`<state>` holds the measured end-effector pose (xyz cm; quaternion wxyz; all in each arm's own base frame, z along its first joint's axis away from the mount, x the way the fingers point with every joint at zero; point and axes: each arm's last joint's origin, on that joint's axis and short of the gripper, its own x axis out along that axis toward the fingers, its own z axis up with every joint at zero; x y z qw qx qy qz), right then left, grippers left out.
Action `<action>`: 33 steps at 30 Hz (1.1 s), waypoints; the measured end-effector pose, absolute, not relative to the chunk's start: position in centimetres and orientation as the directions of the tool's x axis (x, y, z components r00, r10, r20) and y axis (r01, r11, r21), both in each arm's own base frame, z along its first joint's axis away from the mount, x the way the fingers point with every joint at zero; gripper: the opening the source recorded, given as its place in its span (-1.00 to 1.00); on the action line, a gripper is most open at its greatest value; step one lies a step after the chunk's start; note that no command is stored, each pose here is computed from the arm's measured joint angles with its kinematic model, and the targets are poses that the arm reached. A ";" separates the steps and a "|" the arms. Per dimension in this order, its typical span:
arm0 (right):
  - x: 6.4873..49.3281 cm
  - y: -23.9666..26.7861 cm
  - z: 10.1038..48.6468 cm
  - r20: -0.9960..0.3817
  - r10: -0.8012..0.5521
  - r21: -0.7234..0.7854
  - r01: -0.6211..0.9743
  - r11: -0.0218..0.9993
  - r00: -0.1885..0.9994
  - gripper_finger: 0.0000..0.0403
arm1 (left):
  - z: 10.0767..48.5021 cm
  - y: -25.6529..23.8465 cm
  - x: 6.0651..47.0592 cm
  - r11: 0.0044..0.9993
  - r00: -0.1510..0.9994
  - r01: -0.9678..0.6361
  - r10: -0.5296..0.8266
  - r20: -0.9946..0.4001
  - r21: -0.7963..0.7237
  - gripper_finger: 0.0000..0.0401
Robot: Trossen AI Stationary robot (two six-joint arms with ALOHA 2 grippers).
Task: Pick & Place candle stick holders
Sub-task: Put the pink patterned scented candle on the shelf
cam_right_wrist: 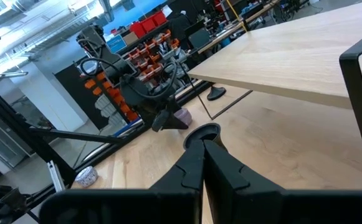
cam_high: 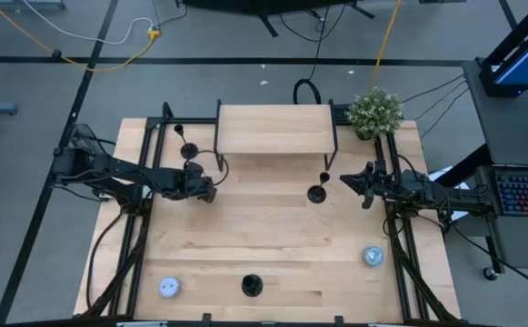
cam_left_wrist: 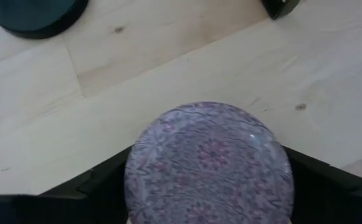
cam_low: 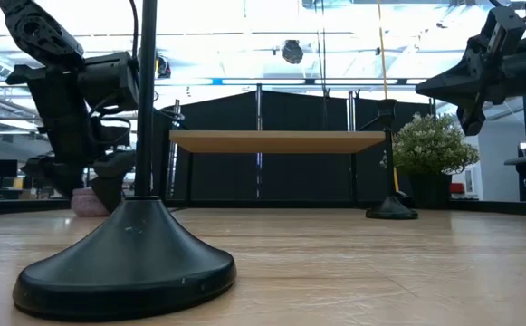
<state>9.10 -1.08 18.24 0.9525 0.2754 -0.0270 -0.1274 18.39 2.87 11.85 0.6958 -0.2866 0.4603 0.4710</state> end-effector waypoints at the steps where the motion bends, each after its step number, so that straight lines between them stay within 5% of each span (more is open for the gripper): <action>1: 9.1 -1.1 18.2 -0.019 -0.258 0.531 0.228 0.816 0.966 -1.00 | 11.8 2.9 18.4 0.393 0.131 -0.919 0.390 -0.911 0.036 0.53; 6: 9.1 -1.1 18.2 -0.019 -0.258 0.531 0.228 0.816 0.966 -1.00 | 11.8 2.9 18.3 0.394 0.127 -0.918 0.388 -0.913 0.039 0.48; 12: 9.1 -1.1 18.2 -0.018 -0.258 0.532 0.228 0.816 0.966 -1.00 | 11.8 2.8 18.3 0.396 0.122 -0.917 0.379 -0.917 0.042 0.66; 17: 9.1 -1.1 18.2 -0.019 -0.258 0.532 0.228 0.816 0.966 -1.00 | 11.8 2.8 18.3 0.399 0.122 -0.916 0.376 -0.919 0.042 0.48; 33: 9.1 -1.1 18.2 -0.019 -0.258 0.531 0.228 0.816 0.966 -1.00 | 13.4 2.5 17.9 0.442 0.229 -0.893 0.287 -0.930 -0.084 0.48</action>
